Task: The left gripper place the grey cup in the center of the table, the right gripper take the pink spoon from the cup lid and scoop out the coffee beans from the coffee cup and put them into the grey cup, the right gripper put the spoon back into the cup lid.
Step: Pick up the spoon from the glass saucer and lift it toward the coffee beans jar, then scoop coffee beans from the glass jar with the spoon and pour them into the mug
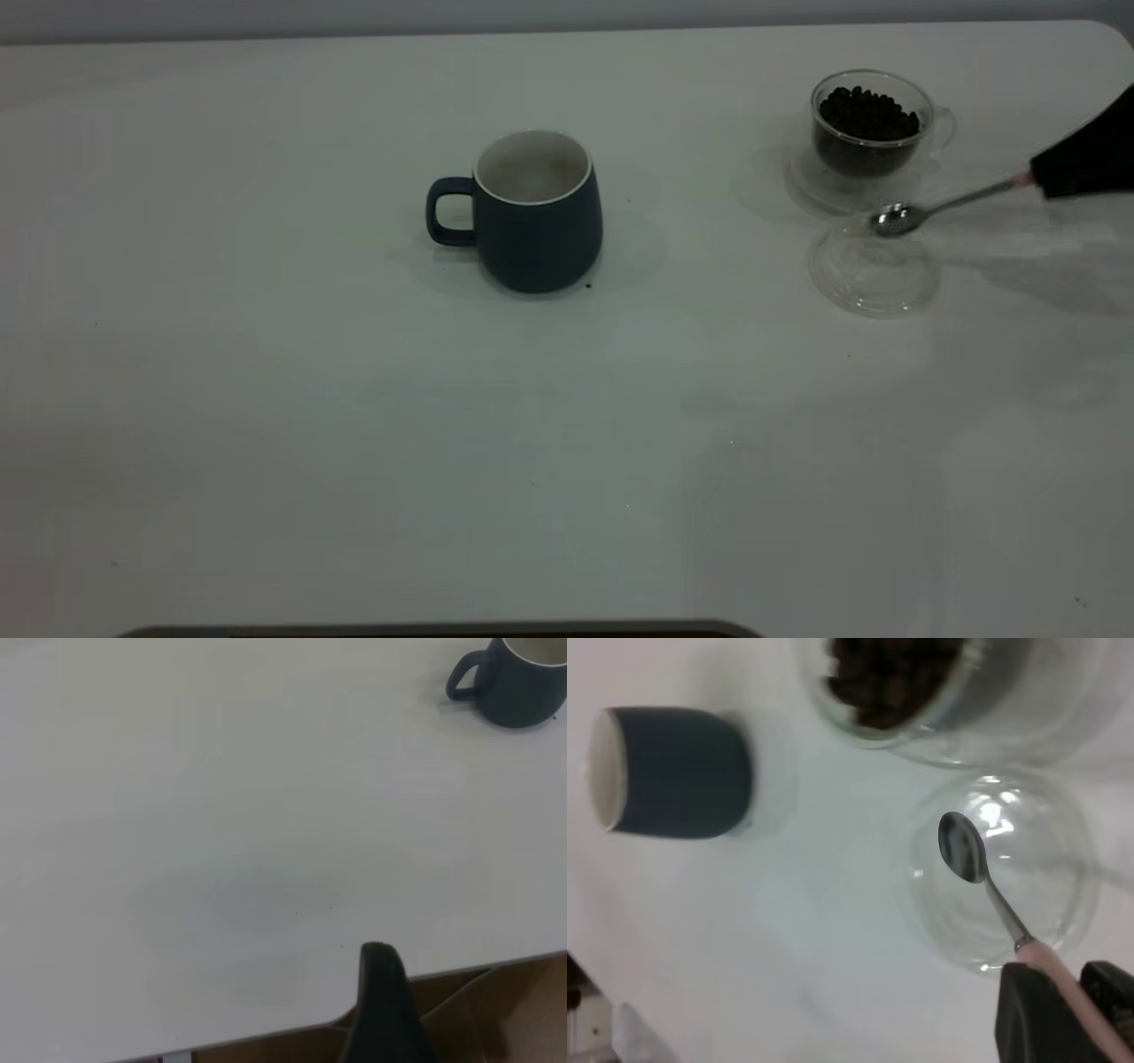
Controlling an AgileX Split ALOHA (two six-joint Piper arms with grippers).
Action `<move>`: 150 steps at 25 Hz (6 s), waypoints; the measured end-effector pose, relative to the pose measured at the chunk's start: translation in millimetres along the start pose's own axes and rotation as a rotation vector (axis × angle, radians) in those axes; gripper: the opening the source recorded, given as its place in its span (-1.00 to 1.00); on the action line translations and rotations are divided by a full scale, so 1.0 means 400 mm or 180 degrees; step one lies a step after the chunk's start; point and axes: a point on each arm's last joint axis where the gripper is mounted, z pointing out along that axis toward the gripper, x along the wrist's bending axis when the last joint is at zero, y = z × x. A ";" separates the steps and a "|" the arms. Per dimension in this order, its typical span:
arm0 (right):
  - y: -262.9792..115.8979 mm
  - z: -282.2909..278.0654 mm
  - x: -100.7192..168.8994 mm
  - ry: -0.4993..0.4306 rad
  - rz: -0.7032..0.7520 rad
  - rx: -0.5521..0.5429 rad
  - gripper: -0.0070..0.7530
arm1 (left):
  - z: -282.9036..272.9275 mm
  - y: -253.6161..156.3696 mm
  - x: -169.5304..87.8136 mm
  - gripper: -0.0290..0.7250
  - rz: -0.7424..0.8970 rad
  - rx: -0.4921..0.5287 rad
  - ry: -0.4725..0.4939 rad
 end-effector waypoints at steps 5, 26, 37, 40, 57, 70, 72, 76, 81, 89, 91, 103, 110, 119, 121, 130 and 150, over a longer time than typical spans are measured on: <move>0.037 -0.078 0.097 0.0167 -0.0333 -0.0030 -0.72 | 0.000 0.000 0.000 0.58 0.0000 0.0000 0.0000; 0.163 0.050 0.049 -0.0198 0.0089 -0.0443 -0.72 | 0.000 0.000 0.000 0.58 -0.0004 0.0000 0.0000; 0.147 0.054 0.049 -0.0077 0.0322 -0.0261 -0.72 | 0.000 0.000 0.000 0.58 -0.0004 0.0000 0.0000; 0.146 0.045 0.042 -0.0069 0.0465 -0.0278 -0.72 | 0.000 0.000 0.000 0.58 -0.0004 0.0000 0.0000; 0.123 0.023 0.008 0.0248 0.0924 -0.0228 -0.72 | 0.000 0.000 0.000 0.58 0.0000 0.0000 0.0000; 0.126 0.014 -0.008 0.0446 0.1070 -0.0423 -0.72 | 0.000 0.000 0.000 0.58 0.0000 0.0000 0.0000; 0.124 0.005 -0.013 0.0467 0.1088 -0.0437 -0.72 | 0.000 0.000 0.000 0.58 0.0000 0.0000 0.0000; 0.122 -0.009 -0.023 0.0473 0.1078 -0.0472 -0.72 | 0.000 0.000 0.000 0.58 0.0000 0.0000 0.0000; 0.120 -0.016 -0.029 0.0469 0.1040 -0.0501 -0.72 | 0.000 0.000 0.000 0.58 -0.0006 0.0000 0.0000; 0.126 -0.016 -0.025 0.0526 0.1090 -0.0564 -0.72 | 0.000 0.000 0.000 0.58 -0.0006 0.0000 0.0000; 0.131 -0.011 -0.019 0.0559 0.1104 -0.0592 -0.72 | 0.000 0.000 0.000 0.58 -0.0006 0.0000 0.0000; 0.152 0.046 0.050 0.0677 0.1038 -0.0489 -0.72 | 0.000 0.000 0.000 0.58 -0.0006 0.0000 0.0000; 0.170 0.081 0.123 0.0735 0.0863 -0.0389 -0.72 | 0.000 0.000 0.000 0.58 -0.0006 0.0000 0.0000; 0.166 0.163 0.210 0.0810 0.0729 -0.0118 -0.72 | 0.000 0.000 0.000 0.58 -0.0002 0.0000 0.0000; 0.163 0.184 0.231 0.0827 0.0690 -0.0048 -0.72 | 0.000 0.000 0.000 0.58 -0.0002 0.0000 0.0000; 0.148 0.259 0.310 0.0923 0.0556 0.0159 -0.72 | 0.000 0.000 0.000 0.58 -0.0002 0.0000 0.0000; 0.099 0.375 0.439 0.1083 -0.0014 0.0466 -0.72 | 0.000 0.000 0.000 0.58 -0.0005 0.0000 0.0000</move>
